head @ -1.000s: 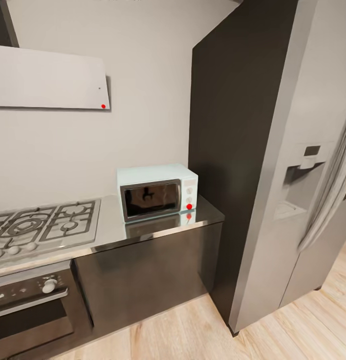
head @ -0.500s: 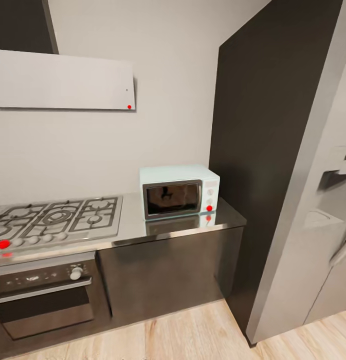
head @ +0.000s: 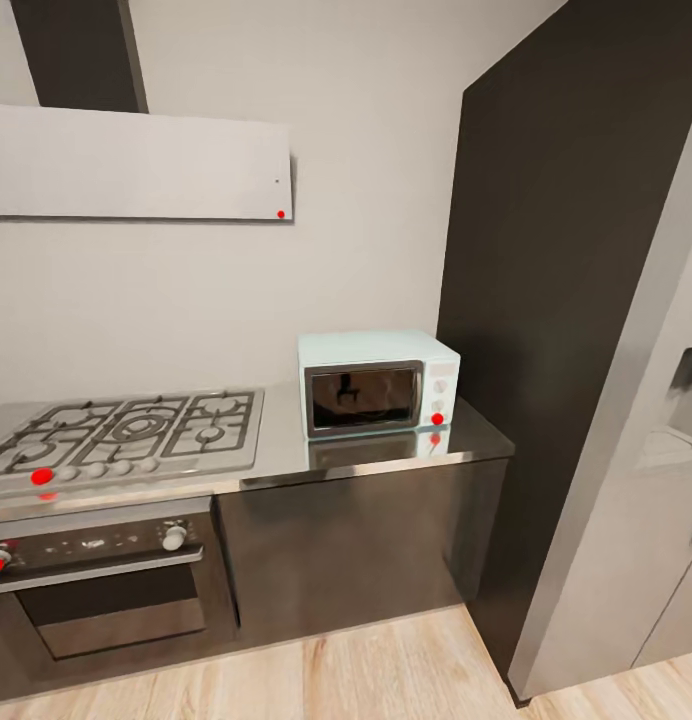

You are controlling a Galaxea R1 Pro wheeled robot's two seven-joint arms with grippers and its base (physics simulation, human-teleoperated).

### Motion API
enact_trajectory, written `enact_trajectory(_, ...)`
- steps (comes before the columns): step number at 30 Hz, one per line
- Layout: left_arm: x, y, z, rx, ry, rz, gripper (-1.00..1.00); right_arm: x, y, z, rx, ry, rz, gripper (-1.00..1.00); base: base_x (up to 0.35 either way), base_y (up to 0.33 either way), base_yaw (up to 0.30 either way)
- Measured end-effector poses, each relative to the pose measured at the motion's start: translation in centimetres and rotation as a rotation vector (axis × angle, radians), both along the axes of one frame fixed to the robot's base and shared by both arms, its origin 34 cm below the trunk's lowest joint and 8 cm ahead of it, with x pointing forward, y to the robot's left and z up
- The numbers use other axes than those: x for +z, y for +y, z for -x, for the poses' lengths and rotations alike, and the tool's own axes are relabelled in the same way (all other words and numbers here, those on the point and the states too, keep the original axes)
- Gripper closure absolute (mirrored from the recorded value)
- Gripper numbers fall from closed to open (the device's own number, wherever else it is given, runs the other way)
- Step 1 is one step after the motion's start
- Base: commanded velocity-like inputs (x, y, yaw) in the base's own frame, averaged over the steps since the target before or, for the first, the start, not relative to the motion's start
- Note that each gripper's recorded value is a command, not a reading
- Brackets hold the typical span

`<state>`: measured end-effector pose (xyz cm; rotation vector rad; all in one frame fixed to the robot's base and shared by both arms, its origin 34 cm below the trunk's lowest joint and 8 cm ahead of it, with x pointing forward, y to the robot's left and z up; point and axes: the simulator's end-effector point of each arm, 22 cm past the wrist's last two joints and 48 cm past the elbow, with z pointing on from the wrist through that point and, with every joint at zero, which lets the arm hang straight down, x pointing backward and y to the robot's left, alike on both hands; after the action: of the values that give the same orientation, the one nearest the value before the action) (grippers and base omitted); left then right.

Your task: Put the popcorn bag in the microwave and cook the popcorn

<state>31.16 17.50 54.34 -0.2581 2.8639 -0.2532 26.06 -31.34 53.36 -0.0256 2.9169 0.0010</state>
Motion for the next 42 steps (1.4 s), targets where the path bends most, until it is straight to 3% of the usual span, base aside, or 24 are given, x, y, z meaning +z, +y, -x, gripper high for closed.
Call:
enact_trajectory(18,0.0,0.1,0.04,0.002,0.001,-0.001,-1.0,0.03,-0.17,-0.02,-0.001,-0.001,0.002,-1.0,0.248,0.0,0.0)
enact_trajectory(34,-0.01,0.11,0.0,0.004,0.0,-0.001,-1.0,0.03,-0.23,-0.07,0.001,-0.002,0.003,-1.0,0.015,-0.002,0.0)
enact_trajectory(42,-0.03,0.32,-0.03,0.028,0.003,0.0,-1.0,0.02,-0.18,-0.04,0.001,-0.001,0.003,-1.0,0.0,-0.233,0.0)
